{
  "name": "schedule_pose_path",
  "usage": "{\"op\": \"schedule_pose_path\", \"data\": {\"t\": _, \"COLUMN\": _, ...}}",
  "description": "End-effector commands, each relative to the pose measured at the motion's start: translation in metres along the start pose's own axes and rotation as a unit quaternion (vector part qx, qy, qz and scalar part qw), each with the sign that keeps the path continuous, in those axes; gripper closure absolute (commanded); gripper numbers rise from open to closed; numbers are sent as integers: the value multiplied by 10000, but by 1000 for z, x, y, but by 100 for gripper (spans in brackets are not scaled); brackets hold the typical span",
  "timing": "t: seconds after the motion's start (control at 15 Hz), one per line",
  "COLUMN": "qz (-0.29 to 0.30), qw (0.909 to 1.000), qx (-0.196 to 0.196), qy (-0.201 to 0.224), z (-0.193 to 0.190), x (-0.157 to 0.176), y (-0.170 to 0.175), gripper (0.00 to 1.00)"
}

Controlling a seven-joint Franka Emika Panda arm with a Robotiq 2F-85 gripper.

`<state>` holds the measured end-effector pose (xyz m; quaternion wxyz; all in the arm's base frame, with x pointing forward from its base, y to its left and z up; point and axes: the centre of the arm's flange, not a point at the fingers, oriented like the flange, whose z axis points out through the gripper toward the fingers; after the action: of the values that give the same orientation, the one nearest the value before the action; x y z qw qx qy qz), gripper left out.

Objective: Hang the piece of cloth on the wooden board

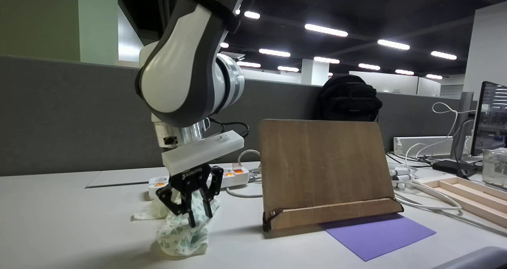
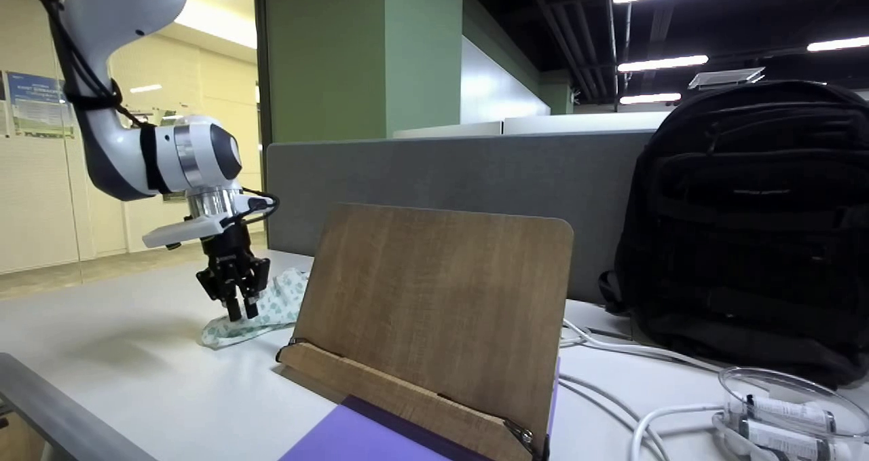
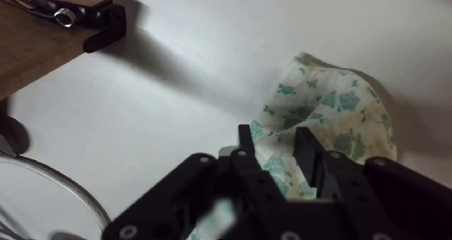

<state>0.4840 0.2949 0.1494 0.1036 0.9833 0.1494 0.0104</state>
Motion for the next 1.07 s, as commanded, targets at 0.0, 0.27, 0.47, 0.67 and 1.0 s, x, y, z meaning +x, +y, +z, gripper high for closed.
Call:
{"op": "schedule_pose_path", "data": {"t": 0.0, "qz": 14, "qw": 9998, "qx": 160, "qy": 71, "z": -12, "x": 8, "y": -9, "gripper": 32}}
{"op": "schedule_pose_path", "data": {"t": 0.27, "qz": -4, "qw": 9992, "qx": 301, "qy": 258, "z": -26, "x": 12, "y": -13, "gripper": 4}}
{"op": "schedule_pose_path", "data": {"t": 0.47, "qz": 53, "qw": 9992, "qx": 278, "qy": 281, "z": -21, "x": 18, "y": -10, "gripper": 0}}
{"op": "schedule_pose_path", "data": {"t": 0.67, "qz": 122, "qw": 9994, "qx": 237, "qy": 221, "z": -10, "x": 22, "y": -4, "gripper": 0}}
{"op": "schedule_pose_path", "data": {"t": 1.0, "qz": 215, "qw": 9995, "qx": 177, "qy": 153, "z": 4, "x": 23, "y": 2, "gripper": 33}}
